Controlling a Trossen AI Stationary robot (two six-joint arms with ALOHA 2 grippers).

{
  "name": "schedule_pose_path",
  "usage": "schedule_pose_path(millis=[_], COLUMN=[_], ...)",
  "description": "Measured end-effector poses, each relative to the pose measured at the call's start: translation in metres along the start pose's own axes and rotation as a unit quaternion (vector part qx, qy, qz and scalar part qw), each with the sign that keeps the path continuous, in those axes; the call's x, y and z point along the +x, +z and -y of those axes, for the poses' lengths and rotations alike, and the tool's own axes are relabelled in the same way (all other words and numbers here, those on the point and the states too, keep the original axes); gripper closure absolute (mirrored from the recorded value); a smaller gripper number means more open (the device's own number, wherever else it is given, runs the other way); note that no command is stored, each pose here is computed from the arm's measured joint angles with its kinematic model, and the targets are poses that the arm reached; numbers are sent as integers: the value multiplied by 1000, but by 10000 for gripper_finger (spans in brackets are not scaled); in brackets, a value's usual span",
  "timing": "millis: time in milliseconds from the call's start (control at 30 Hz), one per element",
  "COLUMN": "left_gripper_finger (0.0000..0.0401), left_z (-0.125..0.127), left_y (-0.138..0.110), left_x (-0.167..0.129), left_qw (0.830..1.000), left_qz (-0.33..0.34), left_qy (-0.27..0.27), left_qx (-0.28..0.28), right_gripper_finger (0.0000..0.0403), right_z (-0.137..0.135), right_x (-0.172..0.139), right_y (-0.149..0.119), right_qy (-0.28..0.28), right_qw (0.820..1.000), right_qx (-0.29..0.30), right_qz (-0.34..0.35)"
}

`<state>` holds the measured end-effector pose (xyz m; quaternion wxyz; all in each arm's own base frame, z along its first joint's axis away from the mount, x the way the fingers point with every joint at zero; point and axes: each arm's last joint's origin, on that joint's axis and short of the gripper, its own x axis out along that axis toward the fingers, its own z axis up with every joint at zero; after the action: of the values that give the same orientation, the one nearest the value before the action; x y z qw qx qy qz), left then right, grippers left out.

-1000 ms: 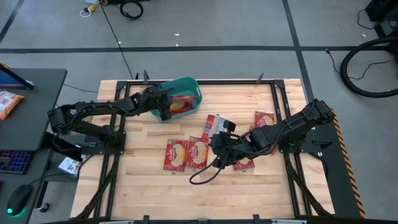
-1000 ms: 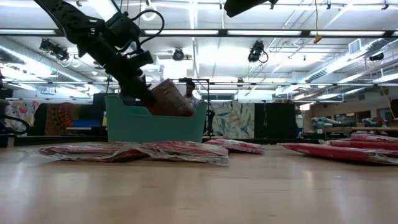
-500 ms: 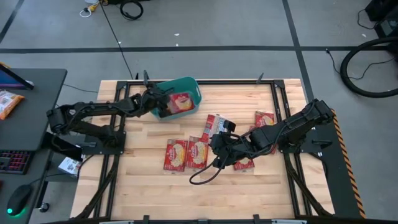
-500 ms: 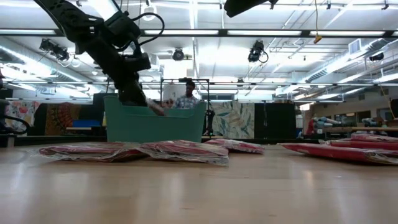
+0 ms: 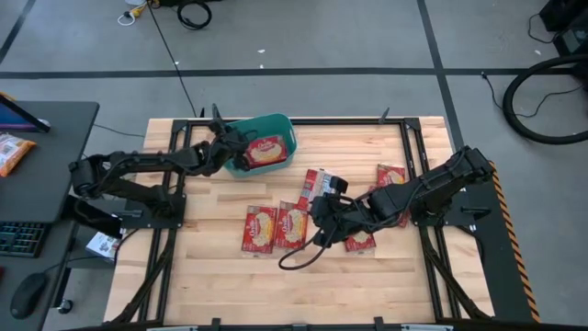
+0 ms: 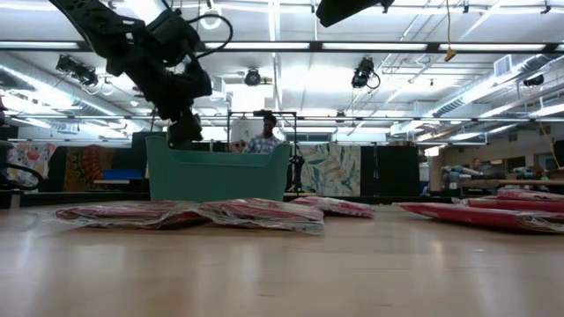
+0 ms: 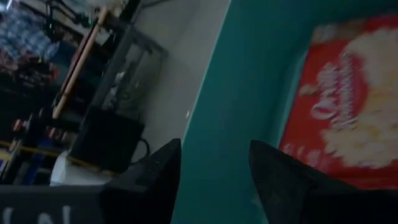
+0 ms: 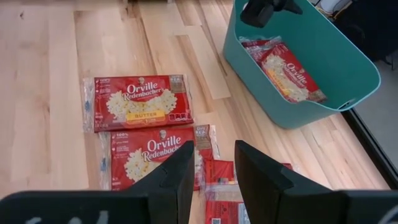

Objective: Sort popcorn bags into baskets
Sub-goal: Put the red popcorn bag into the green bin

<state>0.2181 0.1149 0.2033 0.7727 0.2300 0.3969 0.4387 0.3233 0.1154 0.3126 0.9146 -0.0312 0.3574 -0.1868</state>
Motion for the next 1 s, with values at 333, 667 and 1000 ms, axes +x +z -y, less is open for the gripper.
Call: schedule_pose_path(millis=[333,667,1000], left_gripper_finger=[209,209,209], left_z=[6,43,66], left_y=[22,21,23], left_x=[-38,-72,-90], left_qw=[974,856,831], left_qz=[165,213,202], left_qy=[-157,-471,-518], left_qx=[-15,-14,-10], right_gripper_finger=[283,283,283], right_z=[1,-4,-6], right_x=[2,27,53], right_y=[-2,-34,-65], right_qy=[-2,-3,48], right_qw=[1000,1000,997], right_qx=[2,-17,-25], right_qz=[-3,-26,-46])
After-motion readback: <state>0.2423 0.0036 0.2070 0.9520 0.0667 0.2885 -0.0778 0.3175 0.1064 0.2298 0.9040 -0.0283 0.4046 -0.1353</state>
